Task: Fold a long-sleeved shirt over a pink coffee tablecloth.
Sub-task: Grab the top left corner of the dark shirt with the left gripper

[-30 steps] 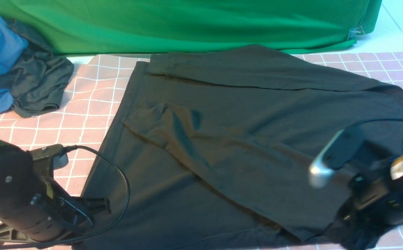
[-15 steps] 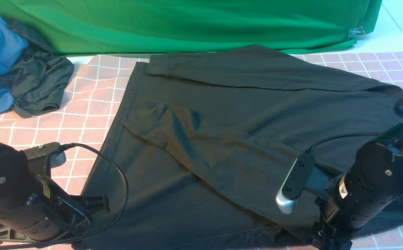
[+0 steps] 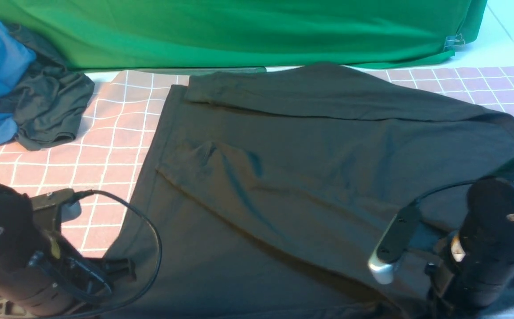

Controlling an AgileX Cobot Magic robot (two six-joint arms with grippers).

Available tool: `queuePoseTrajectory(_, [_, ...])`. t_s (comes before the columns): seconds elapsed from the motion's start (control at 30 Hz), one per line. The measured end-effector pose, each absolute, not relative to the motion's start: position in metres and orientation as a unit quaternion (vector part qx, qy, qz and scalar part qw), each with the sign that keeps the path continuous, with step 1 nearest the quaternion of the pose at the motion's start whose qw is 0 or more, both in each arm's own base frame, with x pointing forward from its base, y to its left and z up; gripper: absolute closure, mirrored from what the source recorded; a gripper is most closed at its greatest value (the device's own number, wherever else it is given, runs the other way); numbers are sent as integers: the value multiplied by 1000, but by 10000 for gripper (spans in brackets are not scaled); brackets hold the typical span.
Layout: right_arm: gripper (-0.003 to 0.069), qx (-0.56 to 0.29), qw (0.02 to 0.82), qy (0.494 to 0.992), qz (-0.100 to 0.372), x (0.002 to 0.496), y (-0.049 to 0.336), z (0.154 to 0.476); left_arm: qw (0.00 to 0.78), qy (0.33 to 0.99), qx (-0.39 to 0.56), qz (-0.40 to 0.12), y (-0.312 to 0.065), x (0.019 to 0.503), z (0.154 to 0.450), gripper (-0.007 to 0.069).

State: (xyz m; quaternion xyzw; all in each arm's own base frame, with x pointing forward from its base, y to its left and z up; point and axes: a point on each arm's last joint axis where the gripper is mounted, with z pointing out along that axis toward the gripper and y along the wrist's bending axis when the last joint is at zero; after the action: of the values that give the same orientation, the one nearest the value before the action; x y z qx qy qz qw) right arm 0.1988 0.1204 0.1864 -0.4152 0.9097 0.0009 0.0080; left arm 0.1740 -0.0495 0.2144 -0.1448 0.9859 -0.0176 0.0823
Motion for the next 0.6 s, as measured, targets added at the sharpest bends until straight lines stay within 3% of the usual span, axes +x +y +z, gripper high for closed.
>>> queuePoseTrajectory(0.2, [602,-402,-5,915,12,168,105,211,32,985,-164,-34,-48,146,231,593])
queuePoseTrajectory(0.4, [596,-387,-25,921,35,141,93,207,18,982,-173,-71,-49,126,244,593])
queuePoseTrajectory(0.6, [503,-387,-34,921,33,135,90,199,30,981,-170,-86,-48,120,249,590])
